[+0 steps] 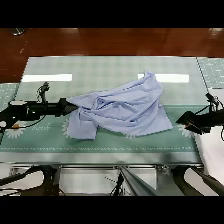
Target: Fold the shirts.
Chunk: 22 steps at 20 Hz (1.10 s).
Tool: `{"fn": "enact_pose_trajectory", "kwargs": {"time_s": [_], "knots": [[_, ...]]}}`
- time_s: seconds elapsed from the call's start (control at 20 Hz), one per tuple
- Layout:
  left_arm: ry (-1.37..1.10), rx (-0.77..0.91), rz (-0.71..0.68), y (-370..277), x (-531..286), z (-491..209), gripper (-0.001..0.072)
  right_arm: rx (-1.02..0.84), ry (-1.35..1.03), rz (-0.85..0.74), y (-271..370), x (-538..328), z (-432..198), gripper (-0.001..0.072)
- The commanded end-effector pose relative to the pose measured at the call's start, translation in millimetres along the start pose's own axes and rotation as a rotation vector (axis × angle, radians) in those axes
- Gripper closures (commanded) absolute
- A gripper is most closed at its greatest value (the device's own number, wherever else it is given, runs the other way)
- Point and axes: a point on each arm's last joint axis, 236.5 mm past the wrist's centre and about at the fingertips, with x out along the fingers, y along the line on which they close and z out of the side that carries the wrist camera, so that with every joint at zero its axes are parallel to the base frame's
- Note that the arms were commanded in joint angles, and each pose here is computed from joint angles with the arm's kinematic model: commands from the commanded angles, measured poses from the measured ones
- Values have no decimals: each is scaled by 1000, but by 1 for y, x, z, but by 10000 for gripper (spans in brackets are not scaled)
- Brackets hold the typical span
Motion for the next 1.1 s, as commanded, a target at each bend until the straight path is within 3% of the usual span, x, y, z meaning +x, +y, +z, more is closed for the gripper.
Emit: {"fn": "enact_pose_trajectory", "kwargs": {"time_s": [0.0, 0.45, 0.75, 0.8, 0.85, 0.9, 0.95, 1.05], "knots": [[-1, 33, -28, -14, 2, 8, 684, 17, 78, -25, -7, 4, -21, 93], [19, 40, -46, -20, 2, 4, 684, 68, 95, 246, 44, 36, -8, 93], [49, 58, -51, -26, 10, -5, 684, -32, 100, 273, 98, 67, 10, 97], [58, 61, -52, -28, 12, -7, 684, -63, 100, 270, 108, 69, 15, 180], [66, 66, -53, -30, 14, -10, 684, -90, 109, 270, 117, 71, 16, 377], [75, 72, -54, -31, 16, -13, 684, -129, 119, 264, 123, 74, 16, 633], [80, 75, -56, -33, 18, -14, 684, -163, 122, 262, 130, 75, 18, 684], [65, 31, -115, -47, 10, -8, 684, -189, 104, 324, 156, 59, 27, 685]]}}
